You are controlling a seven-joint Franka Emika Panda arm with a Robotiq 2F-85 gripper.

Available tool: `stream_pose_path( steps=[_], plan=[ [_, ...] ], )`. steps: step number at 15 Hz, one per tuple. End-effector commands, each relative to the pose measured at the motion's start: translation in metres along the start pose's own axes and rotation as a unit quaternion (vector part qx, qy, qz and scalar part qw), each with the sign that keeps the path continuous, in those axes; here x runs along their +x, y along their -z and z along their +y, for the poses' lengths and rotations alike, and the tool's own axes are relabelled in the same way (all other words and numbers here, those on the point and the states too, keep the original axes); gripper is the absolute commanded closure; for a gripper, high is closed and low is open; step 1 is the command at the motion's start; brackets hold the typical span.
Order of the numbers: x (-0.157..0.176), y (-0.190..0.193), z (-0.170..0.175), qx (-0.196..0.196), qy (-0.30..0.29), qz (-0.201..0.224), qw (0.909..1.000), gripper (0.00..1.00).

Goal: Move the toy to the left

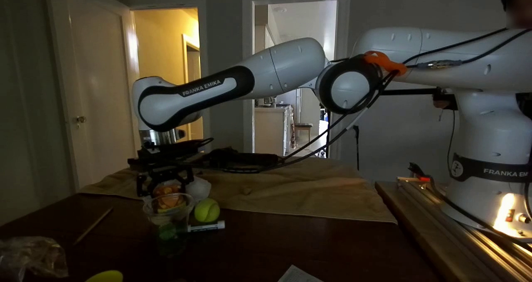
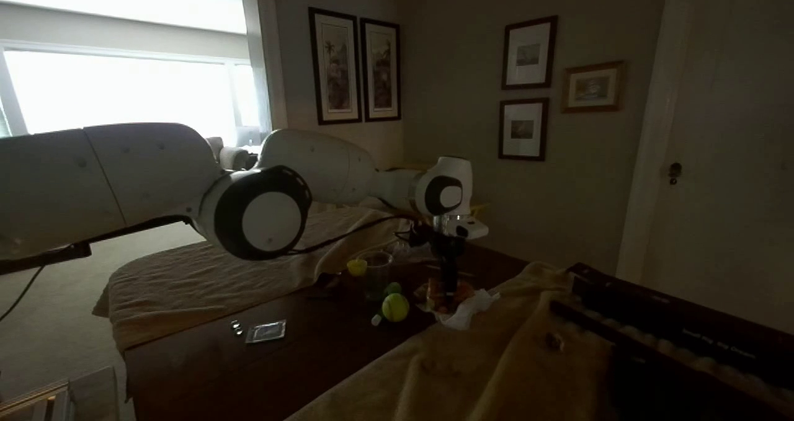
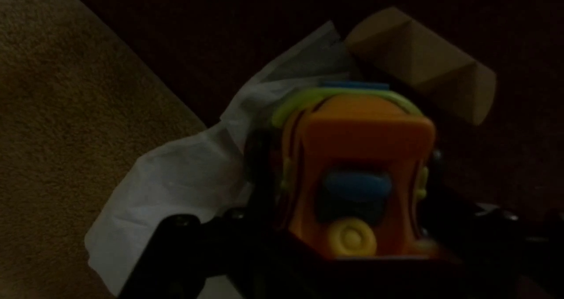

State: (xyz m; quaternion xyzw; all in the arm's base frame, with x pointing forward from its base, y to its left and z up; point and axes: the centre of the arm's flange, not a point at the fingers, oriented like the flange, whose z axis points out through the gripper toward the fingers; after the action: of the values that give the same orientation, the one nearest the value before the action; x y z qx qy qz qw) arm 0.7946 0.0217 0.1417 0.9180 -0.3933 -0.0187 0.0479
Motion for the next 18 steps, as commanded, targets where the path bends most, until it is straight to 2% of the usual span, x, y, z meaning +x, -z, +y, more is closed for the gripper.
stream_pose_path(
  steps=[1,6,14,18],
  plan=[
    [-0.002,-0.01,0.0,0.0,-0.017,0.006,0.9998,0.46],
    [-0.002,0.003,0.002,0.005,-0.025,0.01,0.9996,0.51],
    [0.009,0.05,0.012,0.005,-0.029,0.065,0.9974,0.51],
    [0.018,0.085,0.016,0.02,-0.03,0.093,0.995,0.51]
  ],
)
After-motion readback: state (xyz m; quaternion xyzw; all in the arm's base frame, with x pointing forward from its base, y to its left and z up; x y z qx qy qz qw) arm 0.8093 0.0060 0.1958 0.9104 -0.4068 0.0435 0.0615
